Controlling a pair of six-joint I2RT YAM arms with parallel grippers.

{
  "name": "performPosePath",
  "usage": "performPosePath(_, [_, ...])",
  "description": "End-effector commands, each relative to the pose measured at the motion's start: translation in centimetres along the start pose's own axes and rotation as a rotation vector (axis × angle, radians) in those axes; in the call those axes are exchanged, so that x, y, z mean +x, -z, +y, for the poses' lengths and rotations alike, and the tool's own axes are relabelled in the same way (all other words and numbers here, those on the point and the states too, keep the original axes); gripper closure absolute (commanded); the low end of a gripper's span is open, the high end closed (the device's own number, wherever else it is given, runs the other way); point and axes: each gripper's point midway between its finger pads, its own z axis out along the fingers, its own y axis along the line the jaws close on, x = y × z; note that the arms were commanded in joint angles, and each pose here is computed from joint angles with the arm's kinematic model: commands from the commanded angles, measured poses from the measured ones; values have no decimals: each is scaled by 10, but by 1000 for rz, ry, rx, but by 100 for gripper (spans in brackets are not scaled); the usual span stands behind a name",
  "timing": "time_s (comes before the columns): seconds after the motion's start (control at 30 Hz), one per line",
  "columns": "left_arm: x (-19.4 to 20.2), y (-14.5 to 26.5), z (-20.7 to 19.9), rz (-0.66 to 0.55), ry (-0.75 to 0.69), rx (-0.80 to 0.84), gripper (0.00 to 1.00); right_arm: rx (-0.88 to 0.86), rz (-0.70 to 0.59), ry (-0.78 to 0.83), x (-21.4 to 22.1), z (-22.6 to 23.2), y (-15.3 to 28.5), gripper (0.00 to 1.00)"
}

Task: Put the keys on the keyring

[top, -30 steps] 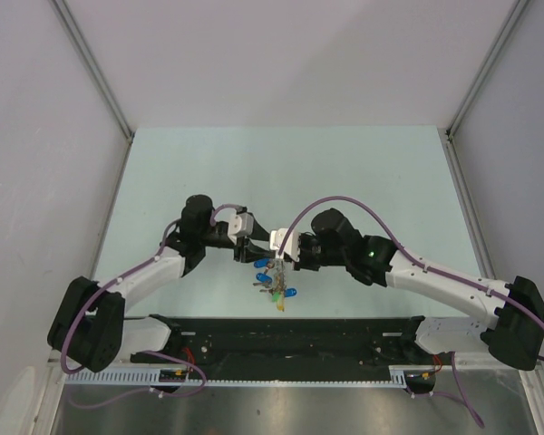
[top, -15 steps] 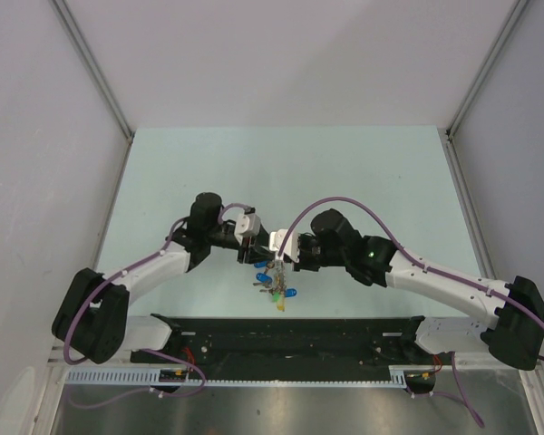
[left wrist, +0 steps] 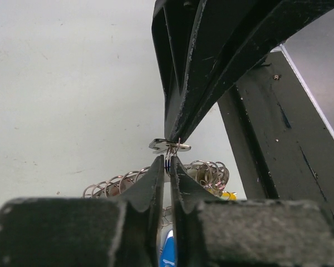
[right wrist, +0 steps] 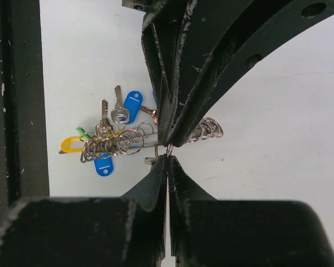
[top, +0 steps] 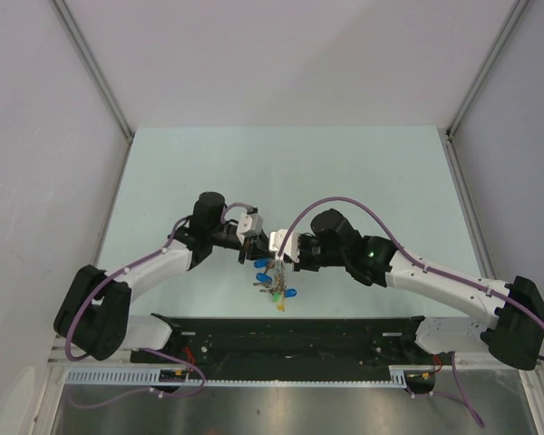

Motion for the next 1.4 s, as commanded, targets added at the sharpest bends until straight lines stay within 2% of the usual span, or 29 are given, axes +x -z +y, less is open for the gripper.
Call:
performPosePath(0.0, [-17, -3, -1, -25, -55, 41, 93, 25, -71, 26, -27, -10, 6, 100])
performPosePath(0.03, [-17, -3, -1, -25, -53, 41, 100, 25, -71, 26, -27, -10, 6, 100])
performPosePath(0.37, [-24, -2, 5, -53, -47, -23, 100, 39, 0, -3, -11, -9, 10, 100])
performPosePath(0.63, [-38, 4, 16, -124, -55, -156, 100, 17, 39, -39, -2, 0, 4, 100])
performPosePath(1.13, [-63, 17, 20, -343, -28, -385, 100, 83, -55, -108, 0, 9, -6, 100])
performPosePath(1.37, [-69, 27, 20, -472, 41, -493, 100, 106, -90, -100, -4, 8, -13, 100])
